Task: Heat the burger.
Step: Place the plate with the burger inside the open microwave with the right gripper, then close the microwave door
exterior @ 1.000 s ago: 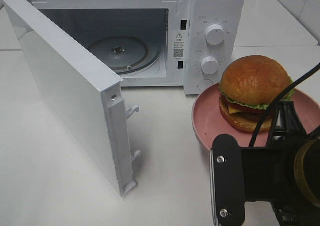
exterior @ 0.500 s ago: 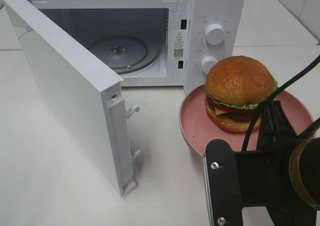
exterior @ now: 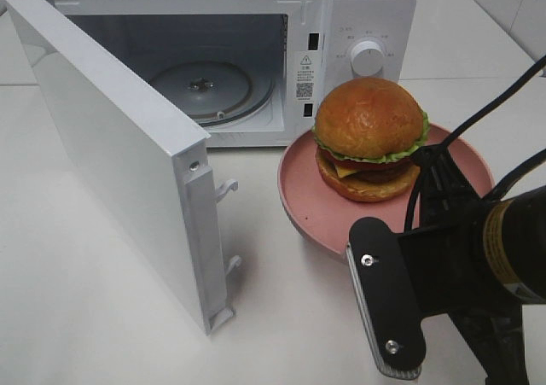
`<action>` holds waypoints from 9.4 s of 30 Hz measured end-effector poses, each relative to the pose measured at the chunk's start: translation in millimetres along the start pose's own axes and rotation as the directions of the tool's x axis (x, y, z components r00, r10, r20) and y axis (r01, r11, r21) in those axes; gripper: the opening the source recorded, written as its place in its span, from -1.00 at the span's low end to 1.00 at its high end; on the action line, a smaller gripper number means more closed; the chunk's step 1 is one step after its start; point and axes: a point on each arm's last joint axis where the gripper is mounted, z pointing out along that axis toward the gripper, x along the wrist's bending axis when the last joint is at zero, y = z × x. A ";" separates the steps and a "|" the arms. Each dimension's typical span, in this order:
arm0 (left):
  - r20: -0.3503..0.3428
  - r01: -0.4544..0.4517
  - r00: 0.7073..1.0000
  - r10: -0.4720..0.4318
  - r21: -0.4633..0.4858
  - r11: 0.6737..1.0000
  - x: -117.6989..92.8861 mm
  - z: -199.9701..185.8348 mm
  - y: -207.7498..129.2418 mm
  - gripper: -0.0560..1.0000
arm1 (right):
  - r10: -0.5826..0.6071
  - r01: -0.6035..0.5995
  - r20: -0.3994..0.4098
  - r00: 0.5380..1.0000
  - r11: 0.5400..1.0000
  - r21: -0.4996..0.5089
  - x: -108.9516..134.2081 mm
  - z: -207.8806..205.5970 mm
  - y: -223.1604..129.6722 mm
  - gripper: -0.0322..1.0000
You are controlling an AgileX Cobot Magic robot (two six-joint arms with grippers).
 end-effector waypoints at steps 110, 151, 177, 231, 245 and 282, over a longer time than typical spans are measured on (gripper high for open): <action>0.000 0.000 1.000 0.000 0.000 1.000 0.0 0.0 0.0 0.99 | -0.381 0.350 -0.071 0.922 0.897 -0.271 -124.7 89.3 46.6 -0.86; 0.000 0.000 1.000 0.000 0.000 1.000 0.0 0.0 0.0 0.99 | -0.282 0.251 -0.089 0.955 0.932 -0.260 -187.2 141.6 91.4 -0.86; -0.002 -0.001 1.000 0.001 0.000 1.000 0.2 0.0 0.0 0.99 | -0.207 0.200 -0.017 0.978 0.960 -0.197 -223.4 179.0 111.5 -0.86; -0.010 -0.005 1.000 0.005 0.001 1.000 0.9 0.0 -0.1 0.99 | -0.017 0.023 0.029 0.999 0.969 -0.247 -221.8 177.9 111.1 0.48; -0.010 -0.005 1.000 0.005 0.001 1.000 0.9 0.0 -0.1 0.99 | -0.016 0.024 0.031 0.999 0.966 -0.256 -193.6 141.2 88.0 0.50; -0.010 -0.005 1.000 0.005 0.001 1.000 0.9 0.0 -0.1 0.99 | 0.137 -0.121 0.043 0.990 0.956 -0.268 -109.2 27.4 3.8 0.50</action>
